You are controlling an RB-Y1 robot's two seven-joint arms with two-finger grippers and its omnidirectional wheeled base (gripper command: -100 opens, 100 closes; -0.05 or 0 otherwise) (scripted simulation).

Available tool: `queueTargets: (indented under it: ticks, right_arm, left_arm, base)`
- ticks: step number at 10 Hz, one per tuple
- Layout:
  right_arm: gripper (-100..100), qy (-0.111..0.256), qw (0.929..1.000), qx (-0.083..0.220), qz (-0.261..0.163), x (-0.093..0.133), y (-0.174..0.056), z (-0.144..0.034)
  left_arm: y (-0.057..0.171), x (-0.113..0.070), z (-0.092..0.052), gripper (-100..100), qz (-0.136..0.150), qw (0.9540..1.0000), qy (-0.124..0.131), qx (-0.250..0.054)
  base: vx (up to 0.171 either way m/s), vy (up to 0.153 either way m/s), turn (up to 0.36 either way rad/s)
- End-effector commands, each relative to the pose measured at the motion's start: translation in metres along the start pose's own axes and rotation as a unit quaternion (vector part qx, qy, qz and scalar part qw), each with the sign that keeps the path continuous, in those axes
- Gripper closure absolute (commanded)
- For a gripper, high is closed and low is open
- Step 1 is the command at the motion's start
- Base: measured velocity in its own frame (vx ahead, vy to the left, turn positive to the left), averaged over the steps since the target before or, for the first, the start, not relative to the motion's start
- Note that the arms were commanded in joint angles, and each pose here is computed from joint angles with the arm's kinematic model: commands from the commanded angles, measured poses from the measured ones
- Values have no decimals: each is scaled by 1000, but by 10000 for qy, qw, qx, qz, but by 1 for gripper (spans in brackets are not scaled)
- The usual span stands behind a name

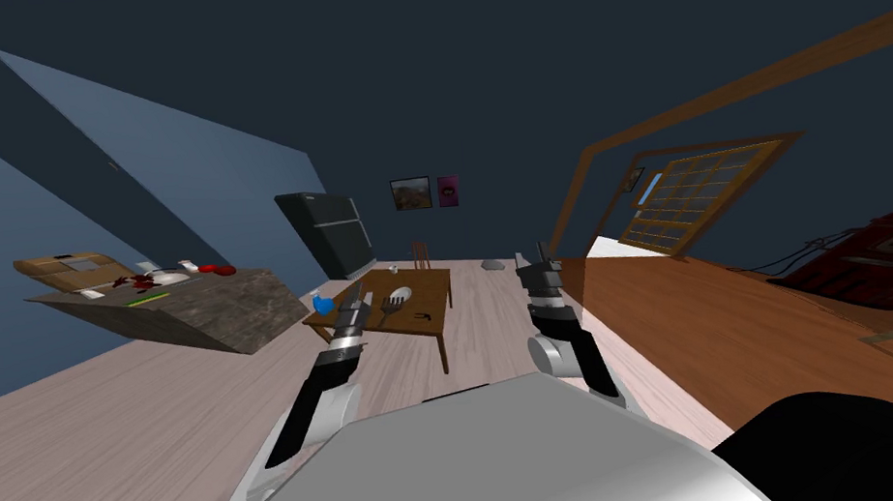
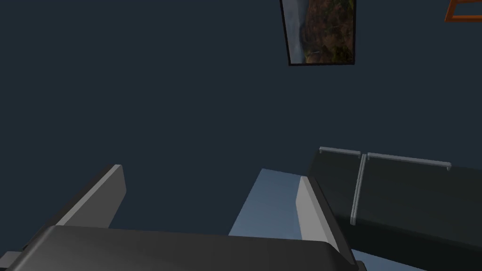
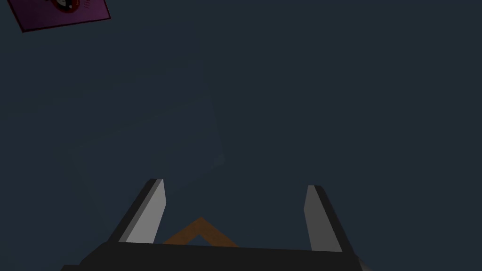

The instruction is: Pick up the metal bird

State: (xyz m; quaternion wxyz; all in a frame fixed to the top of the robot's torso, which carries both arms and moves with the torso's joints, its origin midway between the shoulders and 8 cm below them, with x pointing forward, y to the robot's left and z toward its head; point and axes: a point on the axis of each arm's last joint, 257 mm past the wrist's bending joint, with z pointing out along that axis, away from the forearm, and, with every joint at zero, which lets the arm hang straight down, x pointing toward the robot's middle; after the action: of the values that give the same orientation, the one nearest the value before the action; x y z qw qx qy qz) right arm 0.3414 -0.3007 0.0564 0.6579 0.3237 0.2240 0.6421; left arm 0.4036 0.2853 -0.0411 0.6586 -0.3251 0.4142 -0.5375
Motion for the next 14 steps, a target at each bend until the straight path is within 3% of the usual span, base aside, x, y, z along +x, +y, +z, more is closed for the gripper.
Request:
queueTargets:
  ticks: [1, 4, 5, 6, 7, 8, 9, 10, 11, 12, 13, 14]
  right_arm:
    - [0, 0, 10000, 0, 0, 0, 0, 0]
    - [0, 0, 10000, 0, 0, 0, 0, 0]
    - [0, 0, 10000, 0, 0, 0, 0, 0]
    - [0, 0, 10000, 0, -1, 0, 0, 0]
    - [0, 0, 10000, 0, -1, 0, 0, 0]
    - [0, 0, 10000, 0, -1, 0, 0, 0]
    - [0, 0, 10000, 0, 0, 0, 0, 0]
    - [0, 0, 10000, 0, -1, 0, 0, 0]
    - [0, 0, 10000, 0, -1, 0, 0, 0]
    - [0, 0, 10000, 0, -1, 0, 0, 0]
    - [0, 0, 10000, 0, -1, 0, 0, 0]
    - [0, 0, 10000, 0, -1, 0, 0, 0]
  left_arm:
    - [36, 2, -4, -100, 115, 9987, 133, -472]
    - [88, -1, -8, -100, 267, 9924, 276, -1169]
    - [92, -2, -10, -100, 269, 9916, 277, -1233]
    - [115, -5, -13, -100, 346, 9871, 335, -1525]
    - [118, -5, -14, -100, 347, 9862, 340, -1584]
    - [140, -9, -18, -100, 422, 9810, 391, -1852]
    - [144, -9, -19, -100, 424, 9793, 399, -1941]
    - [165, -14, -23, -100, 495, 9728, 448, -2216]
    - [170, -14, -26, -100, 497, 9708, 453, -2304]
    - [188, -19, -30, -100, 562, 9637, 501, -2563]
    - [195, -20, -34, -100, 565, 9608, 501, -2669]
    - [209, -24, -36, -100, 619, 9540, 553, -2881]
  base:
    - [55, -194, -30]
    - [40, -148, -17]
    - [20, -78, -7]
    - [22, -73, -23]
    - [28, -75, -11]
    - [47, -131, -25]
    - [39, -107, -3]
    - [41, -103, -31]
    - [31, -83, -8]
    - [49, -103, -28]
    - [49, -93, -11]
    - [50, -100, -25]
